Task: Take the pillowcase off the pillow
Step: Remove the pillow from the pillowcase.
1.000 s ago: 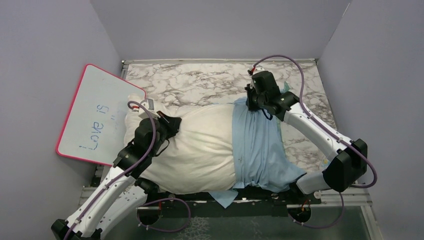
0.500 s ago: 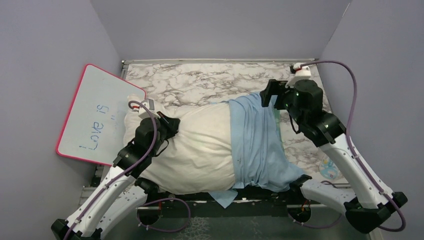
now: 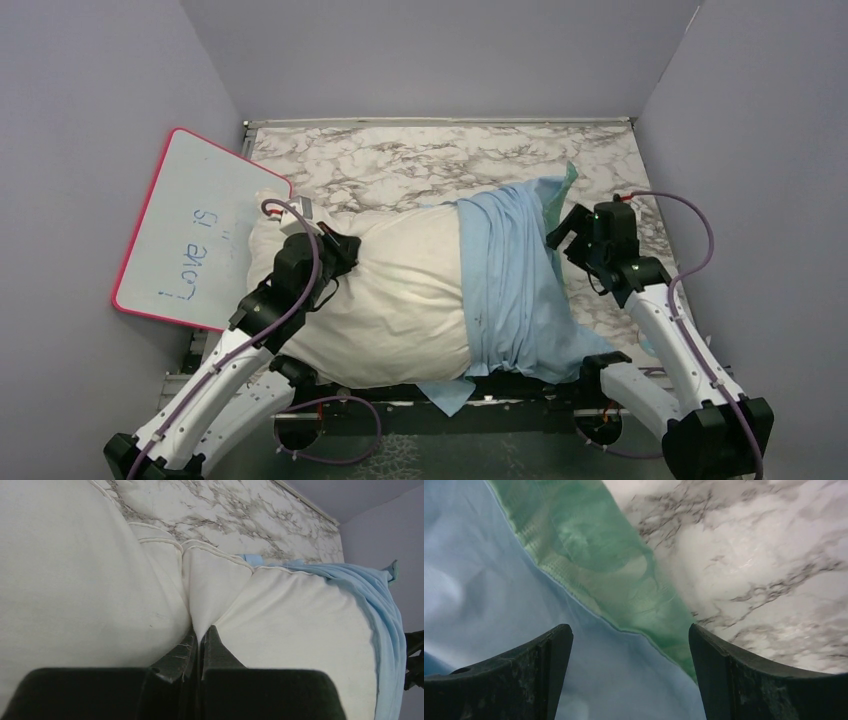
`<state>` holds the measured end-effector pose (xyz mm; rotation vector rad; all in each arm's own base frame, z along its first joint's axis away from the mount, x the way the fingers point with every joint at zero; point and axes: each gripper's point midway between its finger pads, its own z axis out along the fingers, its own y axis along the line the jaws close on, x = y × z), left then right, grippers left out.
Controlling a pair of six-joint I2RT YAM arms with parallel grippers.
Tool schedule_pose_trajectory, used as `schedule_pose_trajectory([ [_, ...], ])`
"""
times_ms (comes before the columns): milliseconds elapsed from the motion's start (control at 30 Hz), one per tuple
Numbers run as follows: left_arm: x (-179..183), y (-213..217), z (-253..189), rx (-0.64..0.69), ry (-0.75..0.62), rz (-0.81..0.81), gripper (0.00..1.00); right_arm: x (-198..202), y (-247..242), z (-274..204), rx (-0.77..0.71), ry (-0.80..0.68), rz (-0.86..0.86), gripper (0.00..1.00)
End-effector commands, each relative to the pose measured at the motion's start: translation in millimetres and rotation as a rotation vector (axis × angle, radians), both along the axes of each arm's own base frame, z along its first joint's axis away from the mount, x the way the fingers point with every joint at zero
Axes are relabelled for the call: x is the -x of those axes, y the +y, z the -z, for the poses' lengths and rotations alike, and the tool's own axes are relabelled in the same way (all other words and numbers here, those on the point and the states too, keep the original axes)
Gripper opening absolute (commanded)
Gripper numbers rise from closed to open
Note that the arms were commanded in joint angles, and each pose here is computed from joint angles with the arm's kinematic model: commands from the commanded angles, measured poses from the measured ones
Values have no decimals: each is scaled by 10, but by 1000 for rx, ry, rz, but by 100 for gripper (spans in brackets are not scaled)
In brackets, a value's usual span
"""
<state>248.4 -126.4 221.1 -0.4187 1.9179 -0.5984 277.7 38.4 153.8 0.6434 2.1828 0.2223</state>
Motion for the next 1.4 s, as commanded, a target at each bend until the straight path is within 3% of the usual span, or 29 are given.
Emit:
schedule_pose_trajectory([
  [0,114,258,432,-167,131,-43,0,-15,353,112,-178,0,-105,90],
  [567,53,97,327,-124,103,13,0,214,210,392,-73,95,-124,84],
  [600,43,54,298,-128,92,40,5,220,220,383,-69,97,-138,86],
  [767,-4,-111,169,-236,89,189,72,235,221,250,-80,33,-137,94],
  [867,-24,-163,48,-260,84,229,91,248,209,251,-69,10,-146,95],
  [1100,98,-411,-241,-171,79,357,98,280,124,275,-66,122,-57,95],
  [1367,433,-562,-329,-50,103,481,99,275,206,156,-91,76,-107,95],
])
